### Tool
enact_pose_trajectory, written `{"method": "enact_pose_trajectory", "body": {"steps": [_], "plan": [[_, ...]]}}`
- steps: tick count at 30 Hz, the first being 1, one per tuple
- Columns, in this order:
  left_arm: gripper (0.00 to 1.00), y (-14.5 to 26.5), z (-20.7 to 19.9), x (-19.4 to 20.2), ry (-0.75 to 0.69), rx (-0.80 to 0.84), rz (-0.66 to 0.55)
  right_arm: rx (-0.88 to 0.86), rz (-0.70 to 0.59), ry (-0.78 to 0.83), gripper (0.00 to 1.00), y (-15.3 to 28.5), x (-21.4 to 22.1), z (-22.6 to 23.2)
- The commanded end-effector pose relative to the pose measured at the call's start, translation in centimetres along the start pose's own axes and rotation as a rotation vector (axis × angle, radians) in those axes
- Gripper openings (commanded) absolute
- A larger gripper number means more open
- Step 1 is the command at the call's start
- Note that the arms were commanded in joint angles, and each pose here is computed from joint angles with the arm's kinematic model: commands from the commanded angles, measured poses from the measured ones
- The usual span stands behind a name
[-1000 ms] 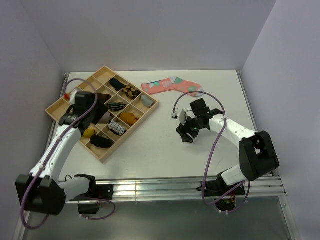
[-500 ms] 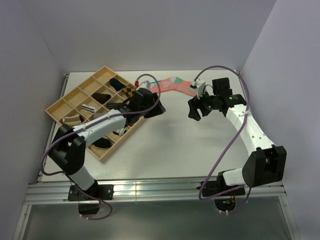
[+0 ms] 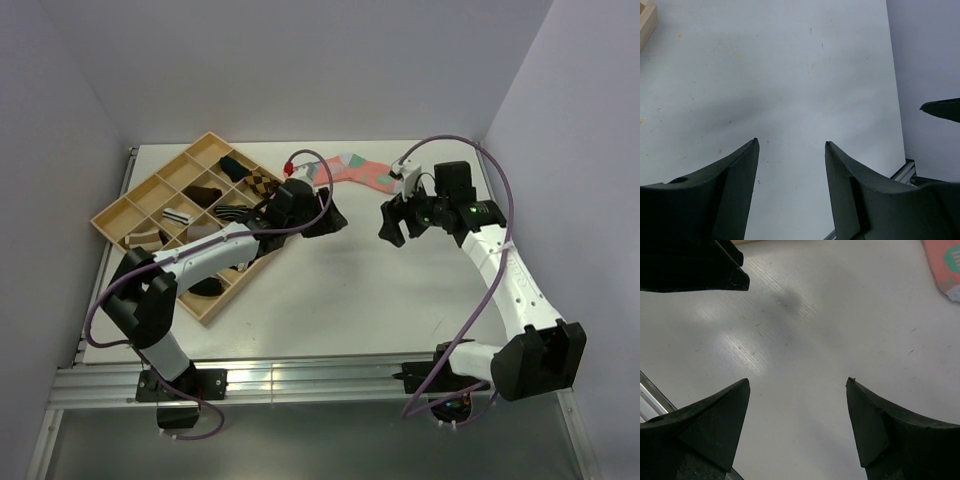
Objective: Roll the socks
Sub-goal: Reset both arms
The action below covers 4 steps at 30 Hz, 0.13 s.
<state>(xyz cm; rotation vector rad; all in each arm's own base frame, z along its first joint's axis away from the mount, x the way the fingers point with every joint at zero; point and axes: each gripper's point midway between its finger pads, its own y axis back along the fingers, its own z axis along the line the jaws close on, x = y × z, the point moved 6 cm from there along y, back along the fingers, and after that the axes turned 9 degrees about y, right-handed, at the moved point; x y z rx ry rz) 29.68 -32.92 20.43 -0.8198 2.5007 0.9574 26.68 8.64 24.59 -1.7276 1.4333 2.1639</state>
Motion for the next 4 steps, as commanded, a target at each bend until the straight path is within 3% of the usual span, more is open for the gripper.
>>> {"method": "enact_pose_trajectory", "body": {"steps": [1,4], "plan": [[0.6,0.73,-1.2,-0.6,-0.024,0.063,-0.019,0.005,-0.032,0.006,0.85,0.51,-0.26,0.16],[0.6,0.9,-1.3,-0.65,-0.031,0.066,-0.018,0.013,-0.046,0.012,0.89,0.73,-0.39,0.25]]}}
